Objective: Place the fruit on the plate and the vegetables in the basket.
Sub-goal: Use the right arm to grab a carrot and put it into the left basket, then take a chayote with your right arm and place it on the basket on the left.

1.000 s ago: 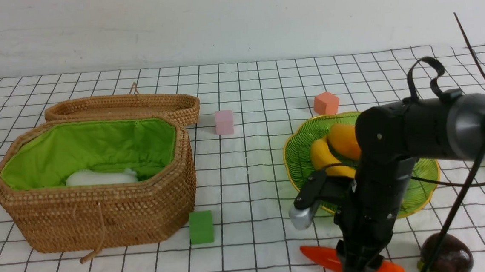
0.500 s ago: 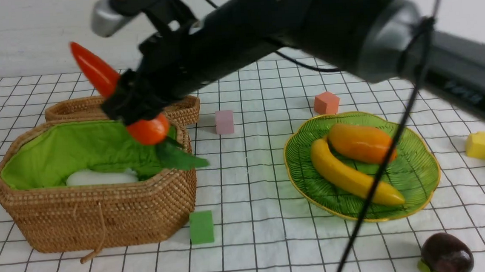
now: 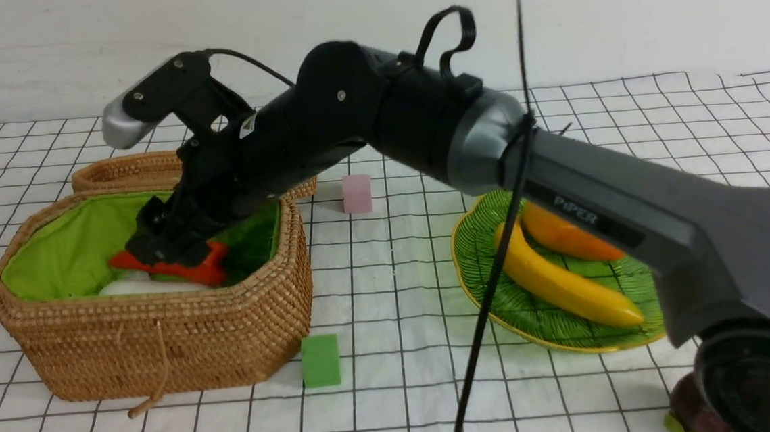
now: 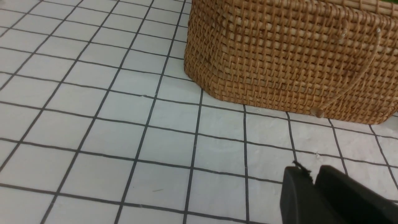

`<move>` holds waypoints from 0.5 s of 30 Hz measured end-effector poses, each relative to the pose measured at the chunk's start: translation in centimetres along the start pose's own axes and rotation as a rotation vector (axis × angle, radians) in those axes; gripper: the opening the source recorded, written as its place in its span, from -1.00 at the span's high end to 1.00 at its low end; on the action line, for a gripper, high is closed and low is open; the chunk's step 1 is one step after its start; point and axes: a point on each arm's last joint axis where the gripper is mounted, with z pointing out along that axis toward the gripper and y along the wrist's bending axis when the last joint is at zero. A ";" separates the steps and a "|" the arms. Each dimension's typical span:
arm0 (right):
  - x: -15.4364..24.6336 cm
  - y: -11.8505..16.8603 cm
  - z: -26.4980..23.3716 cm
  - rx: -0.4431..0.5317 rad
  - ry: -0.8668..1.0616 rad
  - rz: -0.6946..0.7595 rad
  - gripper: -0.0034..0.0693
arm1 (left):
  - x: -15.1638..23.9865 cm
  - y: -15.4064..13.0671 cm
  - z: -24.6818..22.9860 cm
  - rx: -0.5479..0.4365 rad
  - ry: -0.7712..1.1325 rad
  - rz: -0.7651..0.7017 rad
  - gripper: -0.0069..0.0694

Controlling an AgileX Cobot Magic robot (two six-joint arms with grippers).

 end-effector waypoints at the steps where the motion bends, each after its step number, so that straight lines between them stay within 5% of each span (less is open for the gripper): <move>1: -0.5 0.0 -1.8 -0.019 0.028 -0.001 -0.94 | 0.0 0.0 0.0 0.000 0.000 0.000 0.61; 6: -1.1 -2.0 -10.2 0.025 0.100 0.054 -0.85 | 0.0 0.0 0.0 0.000 0.000 0.000 0.59; 10: 4.7 -7.2 -22.3 0.359 0.238 0.281 -0.75 | 0.0 0.0 0.0 0.000 0.000 0.000 0.58; 15: 14.1 -10.2 -30.3 0.647 0.327 0.620 -0.73 | 0.0 0.0 0.0 0.000 0.000 0.000 0.57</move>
